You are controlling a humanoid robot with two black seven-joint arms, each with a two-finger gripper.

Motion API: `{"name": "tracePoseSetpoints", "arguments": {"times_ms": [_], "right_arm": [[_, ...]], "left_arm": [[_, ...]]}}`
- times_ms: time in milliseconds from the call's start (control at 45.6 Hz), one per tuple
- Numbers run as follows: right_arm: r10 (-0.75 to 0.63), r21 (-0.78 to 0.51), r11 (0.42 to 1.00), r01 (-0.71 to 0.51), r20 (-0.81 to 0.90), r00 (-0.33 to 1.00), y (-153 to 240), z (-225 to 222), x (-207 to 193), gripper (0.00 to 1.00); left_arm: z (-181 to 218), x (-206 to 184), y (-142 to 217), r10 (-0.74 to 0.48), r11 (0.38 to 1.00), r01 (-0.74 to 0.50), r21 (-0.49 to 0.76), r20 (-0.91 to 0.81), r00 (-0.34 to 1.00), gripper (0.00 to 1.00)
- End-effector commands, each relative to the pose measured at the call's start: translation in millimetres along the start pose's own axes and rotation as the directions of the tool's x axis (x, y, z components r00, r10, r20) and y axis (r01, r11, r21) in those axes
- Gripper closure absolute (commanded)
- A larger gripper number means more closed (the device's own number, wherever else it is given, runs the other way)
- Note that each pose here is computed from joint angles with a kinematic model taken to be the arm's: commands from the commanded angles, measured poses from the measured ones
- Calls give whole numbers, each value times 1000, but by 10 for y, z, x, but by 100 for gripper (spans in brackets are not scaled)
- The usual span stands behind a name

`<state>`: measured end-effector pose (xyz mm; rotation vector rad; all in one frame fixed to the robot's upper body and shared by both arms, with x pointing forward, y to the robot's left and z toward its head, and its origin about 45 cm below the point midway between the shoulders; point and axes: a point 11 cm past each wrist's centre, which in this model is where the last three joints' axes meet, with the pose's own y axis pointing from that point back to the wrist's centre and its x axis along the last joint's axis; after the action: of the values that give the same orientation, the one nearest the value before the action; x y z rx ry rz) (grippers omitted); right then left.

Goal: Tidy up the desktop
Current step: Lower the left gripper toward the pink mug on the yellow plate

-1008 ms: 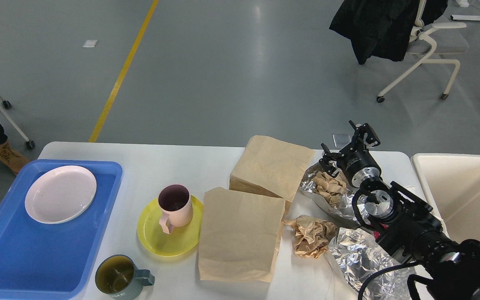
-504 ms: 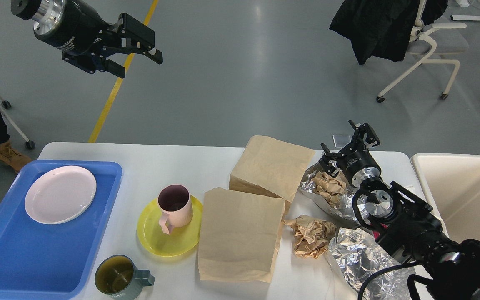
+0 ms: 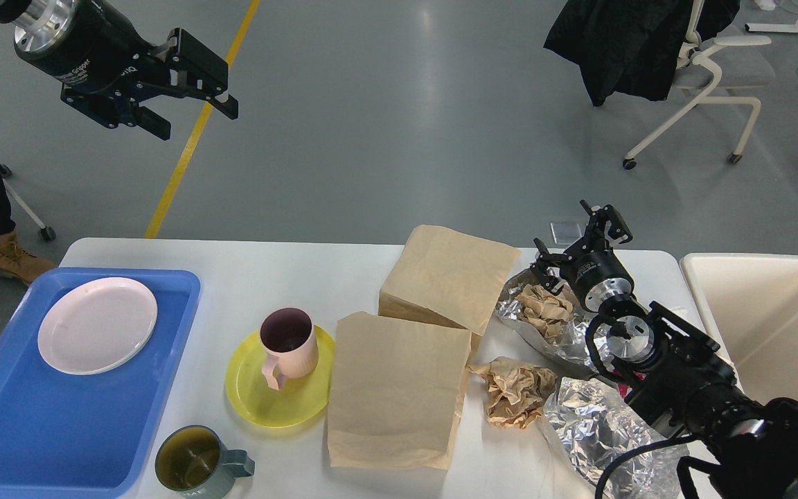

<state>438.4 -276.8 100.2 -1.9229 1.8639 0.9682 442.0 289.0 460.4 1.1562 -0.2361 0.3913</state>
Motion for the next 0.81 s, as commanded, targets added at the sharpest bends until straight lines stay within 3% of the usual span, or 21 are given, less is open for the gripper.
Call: {"name": "tracePoseSetpoints", "arguments": {"times_ms": [0,307,526,789], "right_arm": [[0,-1,1000,0,0,1000,0,1,0,0],[0,-1,1000,0,0,1000,0,1,0,0],[0,1,1000,0,0,1000,0,-1,0,0],[0,1,1000,0,0,1000,0,-1,0,0]], "left_arm": [[-70,-76,-49,-32,999,32,41,-5,999,4],[80,-287,-392,-158,962,133,237,88,984,4],[68,-376,-393,-222,848,115,517,149,963,4],[29,-330,-335,-209,826,90,557,154,966,4]]}}
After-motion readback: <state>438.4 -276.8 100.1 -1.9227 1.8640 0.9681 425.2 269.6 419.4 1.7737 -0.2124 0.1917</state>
